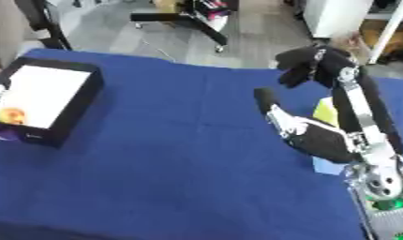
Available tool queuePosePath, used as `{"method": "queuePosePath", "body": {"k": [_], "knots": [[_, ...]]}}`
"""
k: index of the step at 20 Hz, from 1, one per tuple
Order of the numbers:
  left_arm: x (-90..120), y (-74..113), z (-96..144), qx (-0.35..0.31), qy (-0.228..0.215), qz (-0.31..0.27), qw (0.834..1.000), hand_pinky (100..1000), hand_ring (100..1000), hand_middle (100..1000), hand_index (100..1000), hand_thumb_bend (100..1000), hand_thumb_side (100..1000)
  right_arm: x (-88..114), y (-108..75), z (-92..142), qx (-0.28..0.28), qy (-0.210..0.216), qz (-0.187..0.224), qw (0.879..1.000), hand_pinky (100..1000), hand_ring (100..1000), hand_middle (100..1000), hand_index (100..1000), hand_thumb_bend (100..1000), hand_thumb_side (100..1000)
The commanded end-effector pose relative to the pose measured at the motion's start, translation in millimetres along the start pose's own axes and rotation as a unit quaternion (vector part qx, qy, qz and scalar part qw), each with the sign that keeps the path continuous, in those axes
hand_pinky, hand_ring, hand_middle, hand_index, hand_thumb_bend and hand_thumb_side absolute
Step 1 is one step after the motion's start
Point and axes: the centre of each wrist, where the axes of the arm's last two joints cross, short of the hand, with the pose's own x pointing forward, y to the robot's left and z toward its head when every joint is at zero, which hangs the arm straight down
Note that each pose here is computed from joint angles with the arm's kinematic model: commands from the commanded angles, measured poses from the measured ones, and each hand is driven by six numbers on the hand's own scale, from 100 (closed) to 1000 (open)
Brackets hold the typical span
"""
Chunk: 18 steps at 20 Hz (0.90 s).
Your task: Pick up the objects with one hand, pass them to the other hand, and then place them into the box on the other side of the table.
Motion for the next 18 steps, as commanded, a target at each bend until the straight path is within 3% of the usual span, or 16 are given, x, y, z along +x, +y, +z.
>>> {"method": "queuePosePath", "body": {"k": [1,6,9,10,11,15,18], "knots": [[26,24.4,-13,0.028,-0.049,0.022,0.998,553,599,619,720,563,490,5,-6.6,-3,0.001,-0.013,0.010,1.000,542,559,576,697,368,407],[68,25.5,-5,0.017,-0.126,0.099,0.987,554,591,609,716,571,474,3,-11.2,-1,-0.011,-0.005,0.024,1.000,545,562,579,700,370,404],[104,22.6,9,-0.010,-0.198,0.142,0.970,559,593,609,718,583,463,-3,-19.4,2,-0.029,0.015,0.050,0.998,551,570,589,713,368,397],[115,21.8,15,-0.020,-0.219,0.152,0.964,561,594,606,720,1000,482,-7,-22.2,3,-0.033,0.024,0.062,0.997,554,576,596,721,100,335],[127,19.6,23,-0.034,-0.243,0.162,0.956,565,597,614,723,590,463,-12,-25.8,4,-0.036,0.039,0.076,0.996,558,584,604,733,366,396],[164,7.3,58,-0.096,-0.316,0.198,0.923,573,601,620,729,593,467,-41,-42.6,13,-0.044,0.110,0.133,0.984,553,587,611,746,375,381],[181,-5.1,83,-0.147,-0.350,0.214,0.900,577,604,623,734,593,473,-68,-55.0,23,-0.047,0.166,0.168,0.971,558,598,630,768,391,383]]}}
